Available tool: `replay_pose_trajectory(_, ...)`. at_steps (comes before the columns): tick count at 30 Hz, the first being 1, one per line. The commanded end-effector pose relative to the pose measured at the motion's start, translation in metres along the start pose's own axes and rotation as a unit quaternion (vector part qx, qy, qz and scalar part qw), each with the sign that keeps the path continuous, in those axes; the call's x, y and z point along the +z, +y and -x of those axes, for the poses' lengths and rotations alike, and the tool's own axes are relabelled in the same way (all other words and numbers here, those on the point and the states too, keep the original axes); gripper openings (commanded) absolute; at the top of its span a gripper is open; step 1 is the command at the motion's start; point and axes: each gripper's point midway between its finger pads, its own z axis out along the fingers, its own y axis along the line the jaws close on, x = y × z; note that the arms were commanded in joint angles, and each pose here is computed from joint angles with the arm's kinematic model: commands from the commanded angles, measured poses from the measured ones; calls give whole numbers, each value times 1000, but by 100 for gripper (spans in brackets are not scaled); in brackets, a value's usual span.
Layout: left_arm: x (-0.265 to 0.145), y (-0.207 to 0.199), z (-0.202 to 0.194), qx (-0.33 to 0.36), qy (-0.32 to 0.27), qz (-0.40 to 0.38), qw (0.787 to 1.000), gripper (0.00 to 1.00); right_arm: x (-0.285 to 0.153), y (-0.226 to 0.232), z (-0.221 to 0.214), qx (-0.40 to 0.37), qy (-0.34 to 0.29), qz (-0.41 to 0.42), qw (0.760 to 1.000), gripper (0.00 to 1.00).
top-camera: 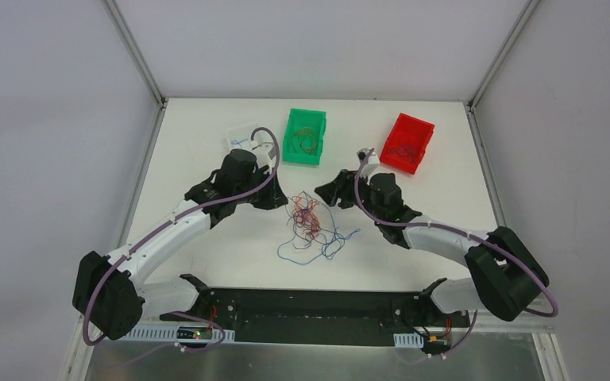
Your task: Untangle the cables
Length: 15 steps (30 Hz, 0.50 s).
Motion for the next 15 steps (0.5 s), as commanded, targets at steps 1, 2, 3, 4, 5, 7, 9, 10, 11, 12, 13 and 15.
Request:
replay_pose_trajectory(1, -12, -3, 21, 28, -44, 2, 999, 0, 13, 42, 0, -33, 21, 78, 996, 58)
replay_pose_trajectory(2, -13, -2, 23, 29, -49, 6, 998, 0, 15, 44, -4, -32, 29, 82, 996, 58)
replay_pose_trajectory(3, -14, 0, 23, 29, -52, 12, 998, 0, 17, 47, -8, -33, 36, 87, 995, 58)
replay_pose_trajectory(4, -15, 2, 24, 29, -56, 17, 998, 0, 20, 50, -11, -34, 42, 90, 994, 58)
replay_pose_trajectory(5, -15, 4, 24, 30, -59, 23, 998, 0, 22, 52, -16, -35, 51, 93, 994, 58)
replay_pose_trajectory(7, -16, 6, 25, 30, -63, 27, 997, 0, 26, 55, -24, -38, 67, 98, 992, 58)
replay_pose_trajectory(9, -16, 6, 26, 29, -64, 27, 997, 0, 30, 59, -31, -43, 79, 102, 991, 58)
replay_pose_trajectory(10, -16, 6, 26, 28, -64, 27, 997, 0, 31, 60, -34, -45, 85, 103, 990, 58)
replay_pose_trajectory(11, -16, 5, 26, 28, -64, 26, 997, 0, 33, 59, -37, -48, 90, 102, 990, 57)
replay_pose_trajectory(12, -16, 4, 27, 29, -64, 24, 997, 0, 35, 59, -40, -49, 94, 96, 990, 57)
replay_pose_trajectory(13, -16, 4, 28, 30, -65, 25, 997, 0, 37, 56, -40, -49, 96, 84, 991, 56)
replay_pose_trajectory(15, -18, 5, 31, 31, -71, 29, 997, 0, 40, 50, -44, -44, 105, 64, 991, 55)
